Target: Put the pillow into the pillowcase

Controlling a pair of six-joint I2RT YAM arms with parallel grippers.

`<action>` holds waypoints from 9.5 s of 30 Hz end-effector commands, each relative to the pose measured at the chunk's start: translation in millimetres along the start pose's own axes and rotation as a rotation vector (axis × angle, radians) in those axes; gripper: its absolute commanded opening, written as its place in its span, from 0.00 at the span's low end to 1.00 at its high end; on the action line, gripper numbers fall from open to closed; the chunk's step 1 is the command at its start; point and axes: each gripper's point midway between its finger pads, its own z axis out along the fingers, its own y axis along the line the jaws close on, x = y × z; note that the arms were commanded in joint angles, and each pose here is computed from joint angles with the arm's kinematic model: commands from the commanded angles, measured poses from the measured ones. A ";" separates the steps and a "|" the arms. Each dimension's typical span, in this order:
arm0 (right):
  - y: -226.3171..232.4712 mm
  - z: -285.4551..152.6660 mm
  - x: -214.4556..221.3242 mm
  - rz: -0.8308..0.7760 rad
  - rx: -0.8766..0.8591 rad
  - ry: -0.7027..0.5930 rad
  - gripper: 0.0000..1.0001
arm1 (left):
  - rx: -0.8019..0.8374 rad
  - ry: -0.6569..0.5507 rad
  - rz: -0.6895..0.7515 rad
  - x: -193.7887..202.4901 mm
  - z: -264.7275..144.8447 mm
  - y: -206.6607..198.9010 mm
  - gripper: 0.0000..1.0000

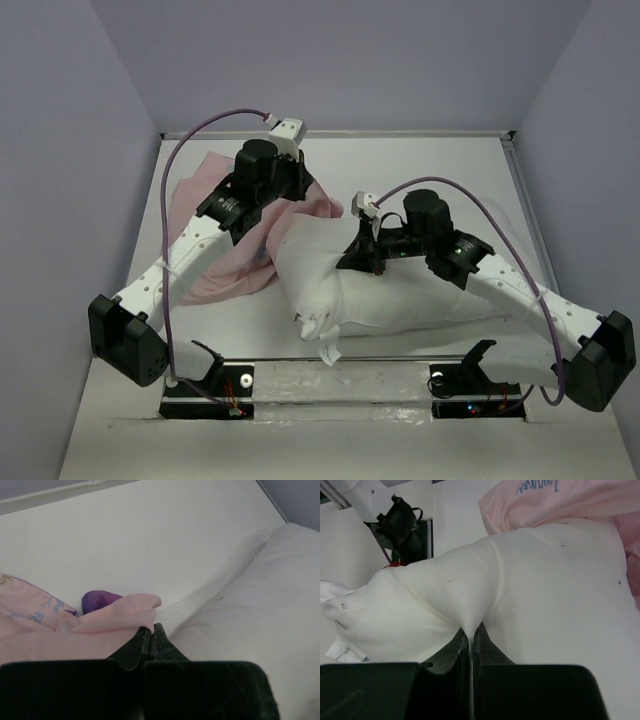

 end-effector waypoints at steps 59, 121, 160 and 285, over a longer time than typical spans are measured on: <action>-227.2 -49.4 -62.7 0.302 0.662 -0.457 0.00 | -0.086 -0.138 -0.308 122.2 70.1 32.3 0.61; -175.4 -80.0 -154.6 0.255 0.816 -0.755 0.00 | 0.387 -0.066 -0.307 95.8 -19.9 -109.2 0.00; -165.8 -21.9 -2.8 0.435 0.688 -0.473 0.00 | -0.035 -0.043 -0.029 25.3 7.2 -57.3 0.68; -167.2 -130.7 -7.3 0.407 1.153 -0.206 0.73 | 0.052 -0.227 -0.063 -33.6 -21.9 -94.4 0.81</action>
